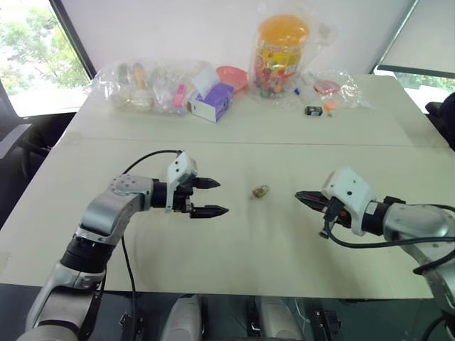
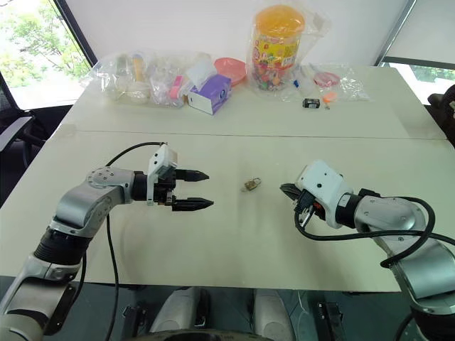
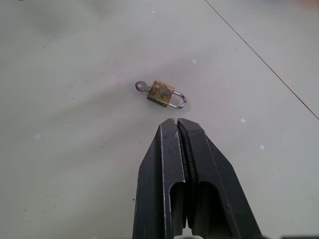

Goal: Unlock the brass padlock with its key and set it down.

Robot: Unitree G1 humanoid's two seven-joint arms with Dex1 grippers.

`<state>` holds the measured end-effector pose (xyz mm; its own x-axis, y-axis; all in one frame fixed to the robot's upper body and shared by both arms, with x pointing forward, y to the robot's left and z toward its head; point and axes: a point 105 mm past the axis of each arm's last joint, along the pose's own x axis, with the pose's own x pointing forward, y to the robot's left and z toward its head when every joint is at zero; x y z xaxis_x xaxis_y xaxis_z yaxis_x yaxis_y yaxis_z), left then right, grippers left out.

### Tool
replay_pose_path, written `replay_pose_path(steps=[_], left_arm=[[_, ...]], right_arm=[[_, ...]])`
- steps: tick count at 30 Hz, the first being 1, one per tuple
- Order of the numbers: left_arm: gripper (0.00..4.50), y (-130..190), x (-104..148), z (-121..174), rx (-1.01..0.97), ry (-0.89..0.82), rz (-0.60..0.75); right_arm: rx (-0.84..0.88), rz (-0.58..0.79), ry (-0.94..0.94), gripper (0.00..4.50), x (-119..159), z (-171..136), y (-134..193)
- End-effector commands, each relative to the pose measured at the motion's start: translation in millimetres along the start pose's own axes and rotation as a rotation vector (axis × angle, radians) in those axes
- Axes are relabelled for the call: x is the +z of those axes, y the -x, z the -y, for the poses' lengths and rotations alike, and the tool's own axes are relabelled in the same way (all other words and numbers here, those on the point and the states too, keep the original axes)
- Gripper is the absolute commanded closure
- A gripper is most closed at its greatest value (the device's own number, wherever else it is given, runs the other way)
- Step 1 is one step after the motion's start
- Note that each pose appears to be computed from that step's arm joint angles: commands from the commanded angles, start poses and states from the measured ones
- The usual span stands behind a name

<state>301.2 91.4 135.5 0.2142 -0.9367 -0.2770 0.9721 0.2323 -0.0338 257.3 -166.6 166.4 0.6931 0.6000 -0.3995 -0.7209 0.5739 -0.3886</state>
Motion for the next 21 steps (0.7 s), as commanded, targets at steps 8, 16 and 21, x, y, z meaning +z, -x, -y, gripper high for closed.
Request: replay_pose_path(steps=[8,16,21], left_arm=[[0.28,2.5,22.7,-3.1,0.016,-0.065,0.071],[0.28,3.1,21.7,-2.8,0.013,-0.058,0.066],[0.28,3.3,21.1,-3.1,0.015,-0.051,0.064]], right_arm=[[0.01,0.019,0.058,4.5,11.4,2.7,2.9],[0.034,0.013,0.074,4.5,12.0,0.6,2.7],[0.047,0.017,0.083,4.5,13.5,0.4,0.2]])
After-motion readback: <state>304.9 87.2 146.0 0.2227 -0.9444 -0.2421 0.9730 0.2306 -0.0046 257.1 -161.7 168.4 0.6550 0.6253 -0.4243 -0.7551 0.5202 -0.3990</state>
